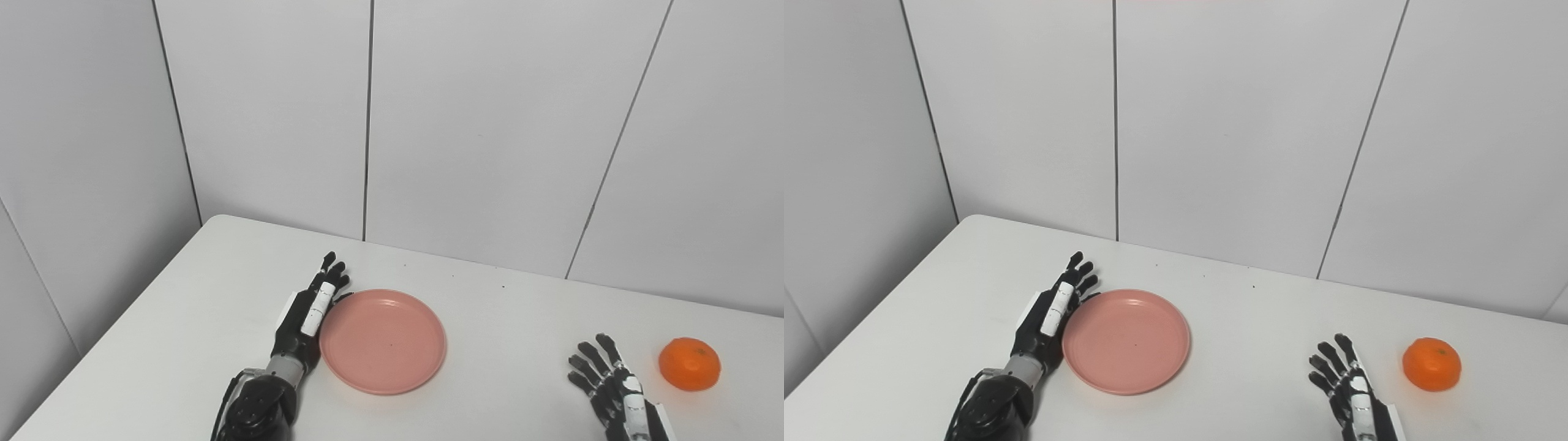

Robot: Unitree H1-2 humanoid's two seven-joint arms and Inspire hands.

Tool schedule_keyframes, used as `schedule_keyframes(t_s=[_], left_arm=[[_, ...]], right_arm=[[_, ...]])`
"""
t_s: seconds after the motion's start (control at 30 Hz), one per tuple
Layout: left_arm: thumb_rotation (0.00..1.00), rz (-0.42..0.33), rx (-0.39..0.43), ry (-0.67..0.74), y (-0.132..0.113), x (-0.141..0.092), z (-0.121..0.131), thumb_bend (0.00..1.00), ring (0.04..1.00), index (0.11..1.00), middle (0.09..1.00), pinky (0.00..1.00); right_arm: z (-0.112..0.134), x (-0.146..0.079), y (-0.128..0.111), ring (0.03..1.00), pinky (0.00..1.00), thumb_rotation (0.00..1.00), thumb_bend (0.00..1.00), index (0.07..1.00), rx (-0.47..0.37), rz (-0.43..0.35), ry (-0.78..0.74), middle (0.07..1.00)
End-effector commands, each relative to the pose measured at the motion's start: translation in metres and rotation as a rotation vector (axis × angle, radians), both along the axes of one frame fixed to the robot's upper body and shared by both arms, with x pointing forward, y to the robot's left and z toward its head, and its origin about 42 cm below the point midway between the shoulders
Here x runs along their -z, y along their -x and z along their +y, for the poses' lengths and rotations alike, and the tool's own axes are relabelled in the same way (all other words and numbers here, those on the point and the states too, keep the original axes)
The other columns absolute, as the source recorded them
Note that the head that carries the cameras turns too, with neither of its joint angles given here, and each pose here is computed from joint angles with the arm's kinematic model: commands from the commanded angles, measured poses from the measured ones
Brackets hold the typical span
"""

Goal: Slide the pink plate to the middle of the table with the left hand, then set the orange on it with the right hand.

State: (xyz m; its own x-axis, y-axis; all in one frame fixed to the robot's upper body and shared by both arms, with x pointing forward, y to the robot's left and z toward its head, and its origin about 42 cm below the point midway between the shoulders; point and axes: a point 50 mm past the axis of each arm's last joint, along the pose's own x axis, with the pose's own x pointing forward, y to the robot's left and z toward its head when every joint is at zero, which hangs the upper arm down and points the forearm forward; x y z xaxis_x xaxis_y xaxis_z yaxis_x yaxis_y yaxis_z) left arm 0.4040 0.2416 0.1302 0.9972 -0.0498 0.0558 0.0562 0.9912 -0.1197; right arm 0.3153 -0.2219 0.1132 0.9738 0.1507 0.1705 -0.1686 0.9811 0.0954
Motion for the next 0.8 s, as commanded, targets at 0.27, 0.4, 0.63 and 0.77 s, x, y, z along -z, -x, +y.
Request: schedule_keyframes(t_s=[0.27, 0.4, 0.63, 0.77], left_arm=[[0.82, 0.016, 0.035, 0.03, -0.004, -0.001, -0.022, 1.0, 0.943, 1.0, 0.957, 0.83], [0.81, 0.022, 0.052, 0.034, -0.003, 0.002, -0.031, 1.0, 0.95, 1.0, 0.961, 0.84], [0.8, 0.029, 0.06, 0.048, -0.002, 0.004, -0.037, 1.0, 0.97, 1.0, 0.987, 0.88], [0.8, 0.024, 0.062, 0.057, 0.0, 0.002, -0.038, 1.0, 0.982, 1.0, 1.0, 0.9]], right_arm=[[0.016, 0.034, 0.025, 0.855, 0.84, 1.0, 0.83, 0.943, 0.012, 0.136, -0.039, 0.887], [0.019, 0.032, 0.026, 0.85, 0.84, 1.0, 0.84, 0.94, 0.012, 0.133, -0.028, 0.879], [0.026, 0.029, 0.026, 0.85, 0.84, 1.0, 0.84, 0.94, 0.009, 0.129, -0.036, 0.882], [0.033, 0.026, 0.027, 0.846, 0.82, 1.0, 0.85, 0.927, 0.013, 0.134, -0.038, 0.878]])
